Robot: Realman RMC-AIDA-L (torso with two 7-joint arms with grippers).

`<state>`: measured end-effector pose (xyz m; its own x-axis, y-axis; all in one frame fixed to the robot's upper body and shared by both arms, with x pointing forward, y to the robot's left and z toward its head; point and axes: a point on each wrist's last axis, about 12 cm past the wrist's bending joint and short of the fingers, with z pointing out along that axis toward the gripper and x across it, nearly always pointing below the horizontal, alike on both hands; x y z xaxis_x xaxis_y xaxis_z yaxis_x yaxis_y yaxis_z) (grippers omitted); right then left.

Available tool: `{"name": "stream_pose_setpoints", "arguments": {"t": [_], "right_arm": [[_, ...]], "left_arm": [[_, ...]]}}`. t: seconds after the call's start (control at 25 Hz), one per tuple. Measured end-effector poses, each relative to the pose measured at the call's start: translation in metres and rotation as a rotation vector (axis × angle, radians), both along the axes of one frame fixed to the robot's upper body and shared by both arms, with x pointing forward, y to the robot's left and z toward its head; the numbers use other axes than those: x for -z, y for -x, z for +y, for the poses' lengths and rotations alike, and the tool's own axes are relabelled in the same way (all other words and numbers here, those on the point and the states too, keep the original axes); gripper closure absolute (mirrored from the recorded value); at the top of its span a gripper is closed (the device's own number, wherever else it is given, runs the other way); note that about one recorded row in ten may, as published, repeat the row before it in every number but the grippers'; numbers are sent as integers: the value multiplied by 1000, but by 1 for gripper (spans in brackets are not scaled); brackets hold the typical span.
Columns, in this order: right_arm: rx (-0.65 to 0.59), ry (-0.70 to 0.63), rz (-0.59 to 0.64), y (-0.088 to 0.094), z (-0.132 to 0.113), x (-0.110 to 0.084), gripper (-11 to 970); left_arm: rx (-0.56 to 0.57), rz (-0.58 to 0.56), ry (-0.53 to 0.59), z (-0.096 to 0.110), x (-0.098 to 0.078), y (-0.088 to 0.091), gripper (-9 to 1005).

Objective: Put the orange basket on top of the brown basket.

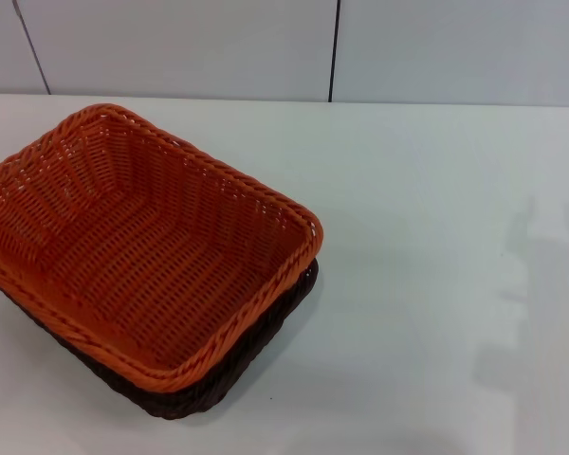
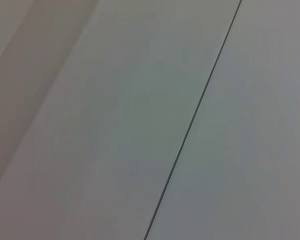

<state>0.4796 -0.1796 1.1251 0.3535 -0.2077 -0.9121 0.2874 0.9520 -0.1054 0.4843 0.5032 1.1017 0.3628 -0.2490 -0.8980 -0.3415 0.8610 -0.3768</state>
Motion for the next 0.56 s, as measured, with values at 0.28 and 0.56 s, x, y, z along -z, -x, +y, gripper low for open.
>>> {"name": "stream_pose_setpoints", "arguments": {"t": [0.28, 0.56], "right_arm": [[-126, -92, -104, 15, -19, 28, 536], [-202, -147, -71, 17, -26, 39, 536]], "left_arm": [[2, 8, 5, -1, 3, 1, 394], [1, 10, 10, -2, 4, 1, 394]]}}
